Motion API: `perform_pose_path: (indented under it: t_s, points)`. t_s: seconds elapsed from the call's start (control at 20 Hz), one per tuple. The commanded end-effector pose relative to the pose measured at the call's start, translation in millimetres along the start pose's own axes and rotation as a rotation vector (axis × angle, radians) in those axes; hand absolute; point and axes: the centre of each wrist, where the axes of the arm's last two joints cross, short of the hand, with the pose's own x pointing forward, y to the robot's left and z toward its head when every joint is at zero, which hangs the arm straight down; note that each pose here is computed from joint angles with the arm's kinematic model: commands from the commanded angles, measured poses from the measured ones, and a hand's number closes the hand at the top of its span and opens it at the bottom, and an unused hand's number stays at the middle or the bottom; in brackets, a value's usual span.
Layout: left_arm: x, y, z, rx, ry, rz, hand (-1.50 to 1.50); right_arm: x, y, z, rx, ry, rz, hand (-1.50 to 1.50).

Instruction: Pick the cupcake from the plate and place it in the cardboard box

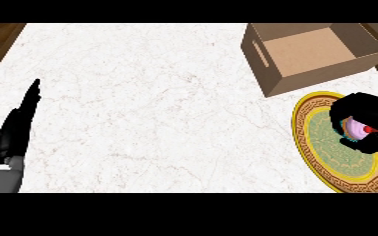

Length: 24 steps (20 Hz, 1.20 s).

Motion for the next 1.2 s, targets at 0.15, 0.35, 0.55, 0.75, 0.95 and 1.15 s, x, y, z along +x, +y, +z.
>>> perform_pose_path:
  t_s: [0.15,0.35,0.55,0.75,0.95,1.15]
  points:
    - [-5,16,0,0.046,0.021,-0.006,0.00,-40,5,111,-0.313,0.851,-0.237,1.50]
    - [-5,-1,1,0.018,0.004,0.007,0.00,-44,-15,115,-0.478,1.106,-0.147,1.50]
    - [-10,2,8,-0.005,0.015,0.007,0.00,-37,-34,122,-0.615,1.125,-0.074,1.50]
    - [-7,4,11,0.006,0.008,0.001,0.00,-28,-83,130,-0.796,1.000,0.086,1.50]
    - [1,4,0,0.016,0.011,0.006,0.00,-7,-101,111,-0.815,0.893,0.071,1.50]
    - [16,3,-9,0.001,0.000,0.001,0.00,7,-120,63,-0.823,0.824,-0.026,1.50]
